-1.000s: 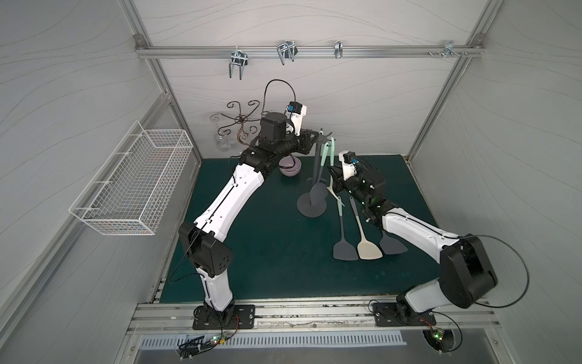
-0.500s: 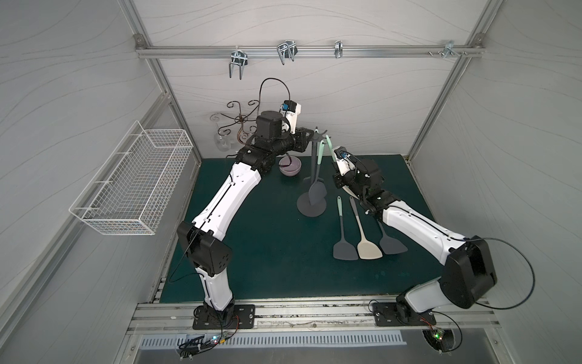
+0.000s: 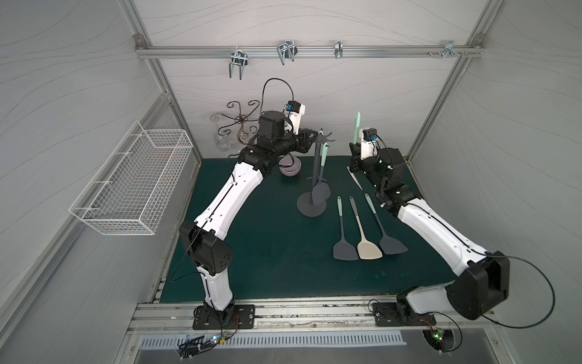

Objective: Take the spatula off the kitchen utensil rack
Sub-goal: Take off the spatula from the rack, then place the spatula at the center of the board.

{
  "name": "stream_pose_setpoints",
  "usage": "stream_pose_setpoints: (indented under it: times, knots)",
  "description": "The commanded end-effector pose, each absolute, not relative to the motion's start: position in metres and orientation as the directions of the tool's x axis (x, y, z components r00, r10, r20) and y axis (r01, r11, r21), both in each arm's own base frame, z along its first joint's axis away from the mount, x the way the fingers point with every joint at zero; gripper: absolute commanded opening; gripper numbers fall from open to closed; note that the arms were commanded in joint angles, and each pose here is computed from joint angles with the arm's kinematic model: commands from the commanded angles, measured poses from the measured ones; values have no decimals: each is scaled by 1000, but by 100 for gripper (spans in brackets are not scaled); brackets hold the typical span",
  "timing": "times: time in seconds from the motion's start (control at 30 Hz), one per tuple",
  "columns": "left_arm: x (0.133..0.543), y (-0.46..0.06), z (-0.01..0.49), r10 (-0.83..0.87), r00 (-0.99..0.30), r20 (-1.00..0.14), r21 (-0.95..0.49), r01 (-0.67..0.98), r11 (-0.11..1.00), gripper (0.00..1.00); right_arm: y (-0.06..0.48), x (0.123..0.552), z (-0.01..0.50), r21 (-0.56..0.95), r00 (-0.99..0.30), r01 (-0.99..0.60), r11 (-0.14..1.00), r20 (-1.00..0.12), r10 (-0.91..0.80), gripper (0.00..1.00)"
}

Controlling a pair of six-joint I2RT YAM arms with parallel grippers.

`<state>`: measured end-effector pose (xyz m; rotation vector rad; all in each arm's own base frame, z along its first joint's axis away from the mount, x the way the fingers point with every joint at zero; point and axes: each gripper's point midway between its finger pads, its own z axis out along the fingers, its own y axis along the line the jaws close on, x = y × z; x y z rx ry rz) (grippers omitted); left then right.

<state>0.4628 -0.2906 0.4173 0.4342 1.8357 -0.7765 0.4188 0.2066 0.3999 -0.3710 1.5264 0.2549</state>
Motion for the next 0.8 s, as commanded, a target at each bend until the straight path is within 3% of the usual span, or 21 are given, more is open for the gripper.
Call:
stream_pose_setpoints:
  times: [0.0,0.07,0.2,0.3,0.5,0.77]
  knots:
    - [463,-291,370,46,-485,-873,-297,604,740,13,210,407,418,-94,78,-418,904,-995,-67,0]
    - [461,-291,374,45,-479,-876,-295,609,736,22,211,404,415,-93,50,-433,897,-996,-80,0]
    - [452,-291,392,34,-446,-894,-290,636,715,51,203,397,404,-44,-38,-457,888,-997,-69,0]
    - [446,-290,409,14,-417,-909,-289,654,699,63,187,392,400,24,-100,-454,891,-995,-24,0]
    - [432,-285,432,-5,-377,-926,-279,676,682,73,160,374,404,140,-180,-451,881,-982,64,0]
    - [407,-270,457,-26,-334,-942,-261,682,683,76,155,328,389,190,-252,-503,843,-965,68,0]
